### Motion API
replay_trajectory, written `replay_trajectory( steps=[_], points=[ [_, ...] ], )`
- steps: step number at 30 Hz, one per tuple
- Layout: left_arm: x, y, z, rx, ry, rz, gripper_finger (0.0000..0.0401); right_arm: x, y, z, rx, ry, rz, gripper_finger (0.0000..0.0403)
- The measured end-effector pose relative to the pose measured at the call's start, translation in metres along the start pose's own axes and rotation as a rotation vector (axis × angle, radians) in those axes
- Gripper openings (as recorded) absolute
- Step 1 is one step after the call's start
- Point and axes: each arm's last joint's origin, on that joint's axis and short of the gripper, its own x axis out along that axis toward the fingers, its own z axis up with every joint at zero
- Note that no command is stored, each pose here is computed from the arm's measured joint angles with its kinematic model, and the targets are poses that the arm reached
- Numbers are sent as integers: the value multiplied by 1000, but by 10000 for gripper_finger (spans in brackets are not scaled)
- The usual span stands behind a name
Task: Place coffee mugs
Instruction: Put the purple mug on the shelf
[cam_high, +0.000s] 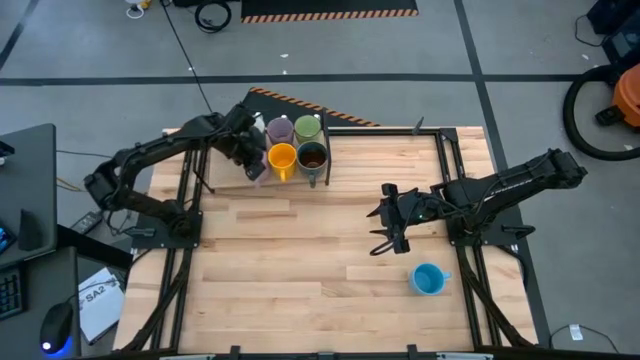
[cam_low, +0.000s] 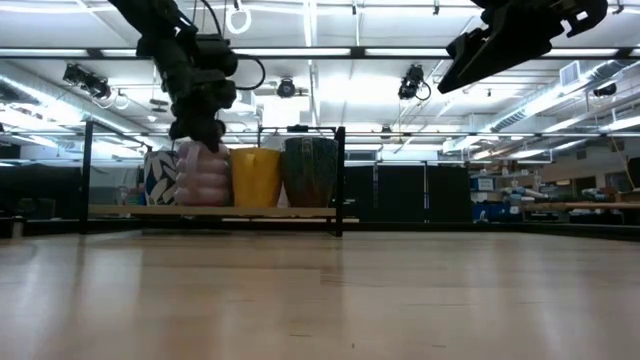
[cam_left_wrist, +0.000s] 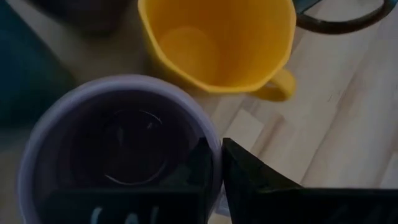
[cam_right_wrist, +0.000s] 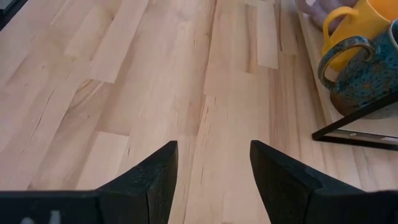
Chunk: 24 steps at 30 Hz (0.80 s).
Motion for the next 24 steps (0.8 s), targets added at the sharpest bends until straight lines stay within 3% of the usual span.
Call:
replay_trajectory(
  steps=[20, 24],
  points=[
    [2, 10, 4, 24, -23, 16, 38, 0, 0, 0, -2, -2, 0, 206],
    [3, 11, 5, 30, -27, 39, 54, 0, 0, 0, -4, -3, 0, 206]
  ],
)
